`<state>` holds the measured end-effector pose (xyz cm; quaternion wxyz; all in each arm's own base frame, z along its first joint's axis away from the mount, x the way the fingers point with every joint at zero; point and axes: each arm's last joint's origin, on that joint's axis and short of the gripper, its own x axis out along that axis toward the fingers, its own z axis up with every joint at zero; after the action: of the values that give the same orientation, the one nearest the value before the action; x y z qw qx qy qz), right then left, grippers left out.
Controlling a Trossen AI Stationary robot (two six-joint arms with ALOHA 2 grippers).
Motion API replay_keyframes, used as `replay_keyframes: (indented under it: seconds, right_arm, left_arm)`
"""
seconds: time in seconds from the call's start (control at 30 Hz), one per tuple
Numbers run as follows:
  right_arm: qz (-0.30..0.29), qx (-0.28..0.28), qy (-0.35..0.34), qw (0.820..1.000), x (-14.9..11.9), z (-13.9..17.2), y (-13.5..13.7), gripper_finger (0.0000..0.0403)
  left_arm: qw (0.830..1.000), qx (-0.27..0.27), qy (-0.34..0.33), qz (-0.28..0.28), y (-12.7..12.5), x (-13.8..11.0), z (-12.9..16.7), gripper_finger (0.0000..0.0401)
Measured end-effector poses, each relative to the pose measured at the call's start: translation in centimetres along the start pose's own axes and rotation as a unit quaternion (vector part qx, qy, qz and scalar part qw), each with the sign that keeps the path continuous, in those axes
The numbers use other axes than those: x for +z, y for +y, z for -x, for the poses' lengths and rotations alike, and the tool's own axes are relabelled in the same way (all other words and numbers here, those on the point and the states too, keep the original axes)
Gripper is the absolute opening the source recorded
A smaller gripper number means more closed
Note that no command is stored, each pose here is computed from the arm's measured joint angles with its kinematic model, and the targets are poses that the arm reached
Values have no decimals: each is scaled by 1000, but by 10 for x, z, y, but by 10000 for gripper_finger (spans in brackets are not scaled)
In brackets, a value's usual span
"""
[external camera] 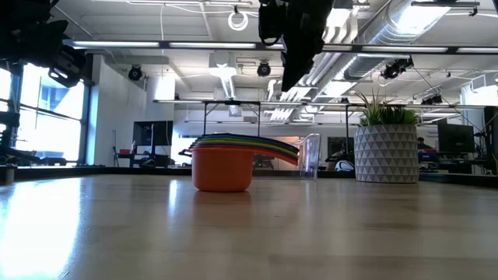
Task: Nest measuring cups in basket
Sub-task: Put the stacked measuring cups into the transparent bin
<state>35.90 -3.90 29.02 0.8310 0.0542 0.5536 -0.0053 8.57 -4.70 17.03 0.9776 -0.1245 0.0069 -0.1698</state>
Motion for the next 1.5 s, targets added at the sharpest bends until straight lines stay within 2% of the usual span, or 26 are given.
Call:
replay_keyframes:
  seconds: [0.17,0.27,0.5,0.63,0.77,1.07,1.5]
  right_arm:
    - [38,-5,-23,999,5,0,5,81]
    - [59,-14,-33,998,7,-1,10,109]
    - [107,-36,-47,992,11,-5,21,231]
    - [109,-33,-38,993,12,-16,25,305]
    - [101,-29,-28,994,15,-32,28,351]
    - [87,3,-4,996,16,-65,43,352]
    - [97,-26,9,995,17,-102,53,350]
  left_arm:
    - [1000,0,0,0,0,0,0,76]
    - [1000,0,0,0,0,0,0,76]
    - [1000,0,0,0,0,0,0,76]
    - [1000,0,0,0,0,0,0,76]
    - [1000,0,0,0,0,0,0,76]
    - [1000,0,0,0,0,0,0,76]
    - [1000,0,0,0,0,0,0,76]
